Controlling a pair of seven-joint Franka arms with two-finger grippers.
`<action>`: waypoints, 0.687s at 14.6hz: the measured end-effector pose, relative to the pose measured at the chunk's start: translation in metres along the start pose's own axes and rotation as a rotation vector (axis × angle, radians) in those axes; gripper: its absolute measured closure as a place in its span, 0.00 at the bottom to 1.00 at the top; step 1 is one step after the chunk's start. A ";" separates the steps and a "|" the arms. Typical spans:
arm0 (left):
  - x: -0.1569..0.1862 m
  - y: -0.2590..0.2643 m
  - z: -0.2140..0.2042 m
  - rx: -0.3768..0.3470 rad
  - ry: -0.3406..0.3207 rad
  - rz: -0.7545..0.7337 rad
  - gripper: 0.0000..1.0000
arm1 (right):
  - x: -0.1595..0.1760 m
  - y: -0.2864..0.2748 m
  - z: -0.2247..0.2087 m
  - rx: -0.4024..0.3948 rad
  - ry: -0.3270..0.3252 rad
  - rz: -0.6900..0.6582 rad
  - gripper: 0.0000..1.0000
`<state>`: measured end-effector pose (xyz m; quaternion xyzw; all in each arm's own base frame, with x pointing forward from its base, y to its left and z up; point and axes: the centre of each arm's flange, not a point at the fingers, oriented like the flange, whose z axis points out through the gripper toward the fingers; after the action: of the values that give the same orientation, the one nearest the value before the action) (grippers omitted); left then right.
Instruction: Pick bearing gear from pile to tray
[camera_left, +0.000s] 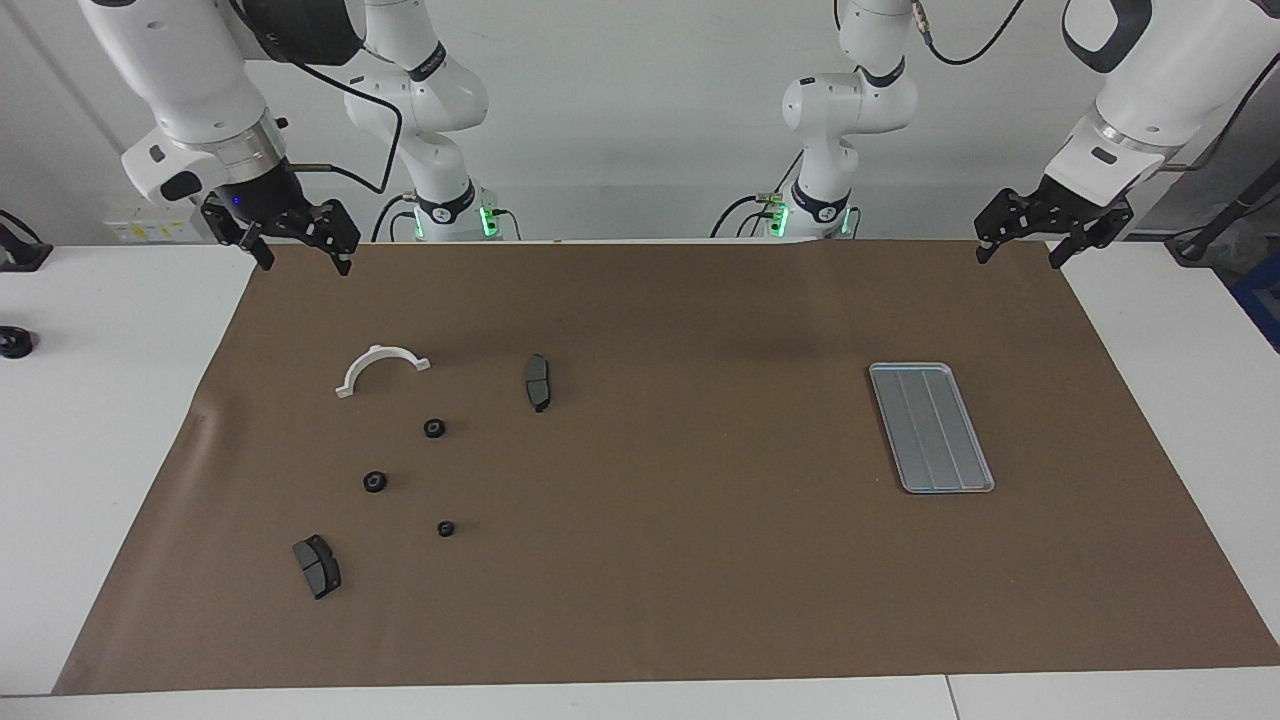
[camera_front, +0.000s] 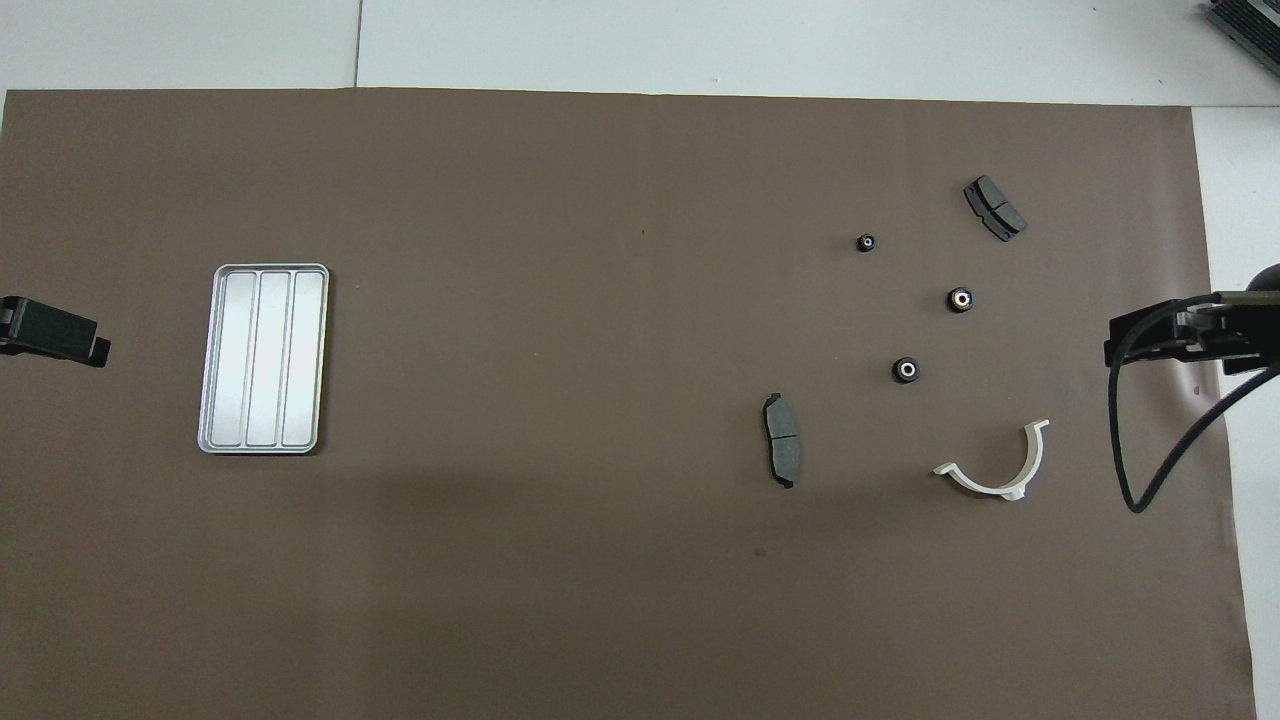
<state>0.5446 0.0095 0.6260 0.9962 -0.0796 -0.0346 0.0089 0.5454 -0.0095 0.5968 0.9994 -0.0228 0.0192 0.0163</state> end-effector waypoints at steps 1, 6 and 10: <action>0.000 0.000 0.000 0.000 0.000 0.000 0.00 | 0.003 -0.001 0.007 0.001 0.023 -0.008 0.00; 0.000 0.000 0.000 0.000 0.000 0.000 0.00 | 0.044 -0.025 0.083 0.028 0.091 -0.031 0.00; 0.000 0.000 0.000 0.000 0.000 0.000 0.00 | 0.084 -0.036 0.178 0.019 0.107 -0.040 0.00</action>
<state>0.5446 0.0095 0.6260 0.9962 -0.0796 -0.0346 0.0089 0.6371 0.0170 0.4214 0.9973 -0.0018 0.0724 0.0083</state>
